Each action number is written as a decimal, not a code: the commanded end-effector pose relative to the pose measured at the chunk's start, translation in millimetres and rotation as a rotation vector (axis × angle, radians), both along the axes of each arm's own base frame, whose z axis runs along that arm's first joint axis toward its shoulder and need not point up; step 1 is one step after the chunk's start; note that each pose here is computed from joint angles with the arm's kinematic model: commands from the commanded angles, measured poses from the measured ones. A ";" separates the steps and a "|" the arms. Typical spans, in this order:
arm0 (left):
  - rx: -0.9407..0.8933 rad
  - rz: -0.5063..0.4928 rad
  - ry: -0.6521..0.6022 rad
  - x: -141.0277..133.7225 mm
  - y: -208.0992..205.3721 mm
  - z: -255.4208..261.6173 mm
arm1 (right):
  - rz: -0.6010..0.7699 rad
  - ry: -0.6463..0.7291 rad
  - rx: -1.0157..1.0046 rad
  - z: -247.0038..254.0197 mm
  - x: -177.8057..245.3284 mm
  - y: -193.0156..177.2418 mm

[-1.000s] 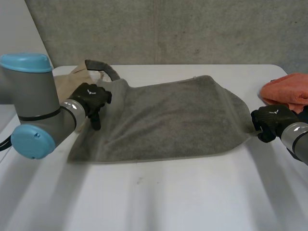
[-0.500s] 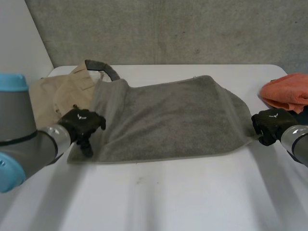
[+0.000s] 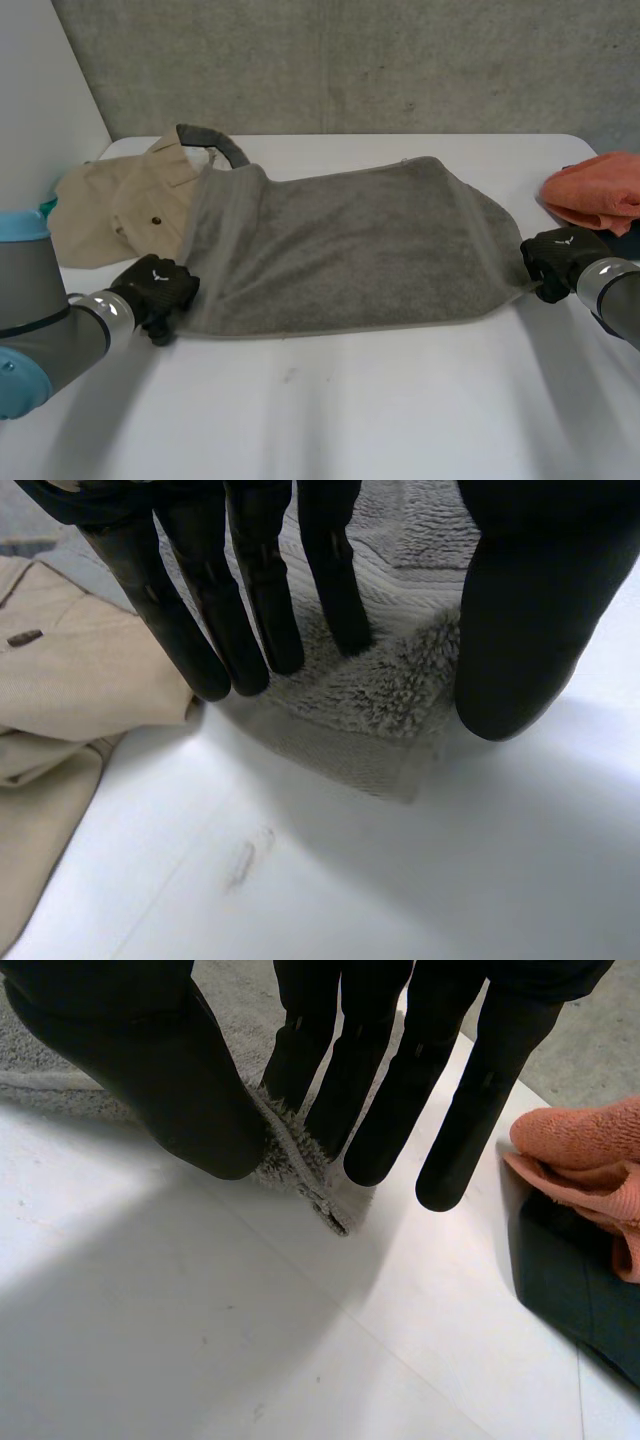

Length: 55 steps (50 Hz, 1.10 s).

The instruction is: Fold the laundry.

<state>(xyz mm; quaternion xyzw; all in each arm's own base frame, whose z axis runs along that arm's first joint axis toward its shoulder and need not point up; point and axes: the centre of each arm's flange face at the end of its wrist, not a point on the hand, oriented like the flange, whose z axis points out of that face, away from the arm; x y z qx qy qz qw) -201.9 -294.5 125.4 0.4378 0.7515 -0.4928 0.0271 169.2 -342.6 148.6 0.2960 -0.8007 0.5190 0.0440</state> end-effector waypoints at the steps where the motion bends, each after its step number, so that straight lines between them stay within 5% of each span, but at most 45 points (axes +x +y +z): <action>1: -0.049 -0.010 0.032 -2.5 -7.9 0.4 | -0.008 -0.007 0.001 2.4 -1.2 2.1; 8: -0.027 -0.008 0.051 -1.1 5.2 11.5 | 0.002 0.022 0.015 19.4 -8.3 14.8; 19: 0.229 -0.028 -0.102 22.2 65.0 32.5 | 0.390 0.531 0.376 38.8 -62.9 86.0; 27: 0.347 -0.084 -0.157 29.8 77.0 42.1 | 0.325 0.513 0.269 45.0 -61.5 69.8; 38: -0.022 -0.048 0.009 -9.5 13.2 99.7 | 0.245 0.401 0.011 54.6 -34.1 27.7; 43: -0.392 -0.061 0.142 -38.9 -37.2 167.1 | 0.151 0.295 -0.360 113.6 -11.6 -17.9; 48: -0.831 -0.006 0.450 -49.3 -67.1 284.0 | -0.034 0.033 -0.859 224.1 -2.5 -47.6; 55: -1.055 0.083 0.771 -34.1 -68.9 349.6 | -0.111 -0.199 -1.172 291.9 -10.2 -38.9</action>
